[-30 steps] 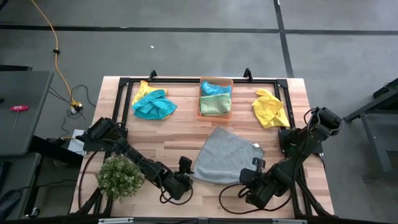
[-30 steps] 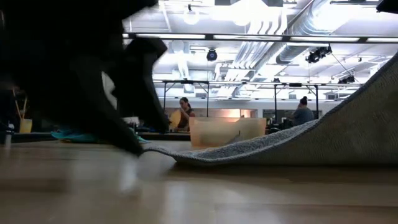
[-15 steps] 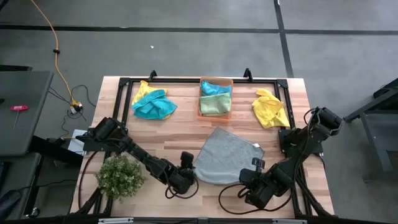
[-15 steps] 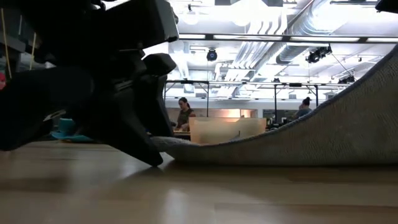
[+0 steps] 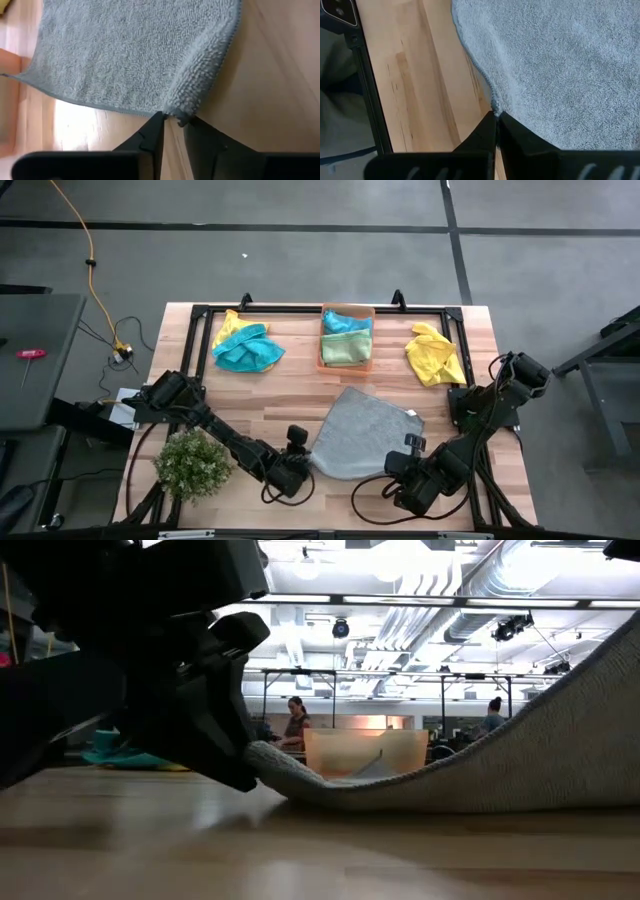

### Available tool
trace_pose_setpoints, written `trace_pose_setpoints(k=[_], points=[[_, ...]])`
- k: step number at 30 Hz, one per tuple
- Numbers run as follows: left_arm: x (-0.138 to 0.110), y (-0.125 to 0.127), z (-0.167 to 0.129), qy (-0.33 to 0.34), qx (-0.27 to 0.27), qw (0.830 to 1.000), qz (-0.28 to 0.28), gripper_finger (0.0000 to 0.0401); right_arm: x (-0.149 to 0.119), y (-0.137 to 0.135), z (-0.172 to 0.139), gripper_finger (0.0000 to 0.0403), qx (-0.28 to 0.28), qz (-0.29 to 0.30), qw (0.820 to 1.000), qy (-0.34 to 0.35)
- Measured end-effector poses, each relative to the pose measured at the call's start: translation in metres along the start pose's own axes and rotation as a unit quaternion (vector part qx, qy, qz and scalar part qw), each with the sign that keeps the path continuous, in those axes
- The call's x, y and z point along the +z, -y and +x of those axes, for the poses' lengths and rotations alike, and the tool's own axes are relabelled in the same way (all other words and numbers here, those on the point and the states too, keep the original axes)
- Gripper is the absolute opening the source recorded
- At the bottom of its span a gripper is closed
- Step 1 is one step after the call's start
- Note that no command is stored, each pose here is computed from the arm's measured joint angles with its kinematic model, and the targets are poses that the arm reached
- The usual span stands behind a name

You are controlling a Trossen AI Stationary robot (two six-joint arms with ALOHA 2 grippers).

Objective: Fold microfiber towels
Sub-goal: Fold the gray microfiber cloth

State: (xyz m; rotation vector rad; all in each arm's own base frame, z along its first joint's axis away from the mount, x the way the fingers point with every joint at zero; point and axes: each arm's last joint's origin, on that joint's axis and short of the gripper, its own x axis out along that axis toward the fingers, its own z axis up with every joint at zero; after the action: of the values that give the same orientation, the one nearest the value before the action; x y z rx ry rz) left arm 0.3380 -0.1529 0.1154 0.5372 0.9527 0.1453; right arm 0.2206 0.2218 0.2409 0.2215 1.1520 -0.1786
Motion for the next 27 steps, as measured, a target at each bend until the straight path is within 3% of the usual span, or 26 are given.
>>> trace_pose_setpoints(k=[16, 27], points=[[0.006, 0.012, -0.01, 0.039, 0.021, 0.996, 0.08, 0.0152, 0.0, 0.0, 0.0, 0.0, -0.003, 0.0, 1.0, 0.005], [0.002, 0.01, 0.006, 0.019, 0.037, 0.992, 0.118, 0.016, 0.0, 0.0, 0.0, 0.0, -0.003, 0.0, 1.0, 0.006]])
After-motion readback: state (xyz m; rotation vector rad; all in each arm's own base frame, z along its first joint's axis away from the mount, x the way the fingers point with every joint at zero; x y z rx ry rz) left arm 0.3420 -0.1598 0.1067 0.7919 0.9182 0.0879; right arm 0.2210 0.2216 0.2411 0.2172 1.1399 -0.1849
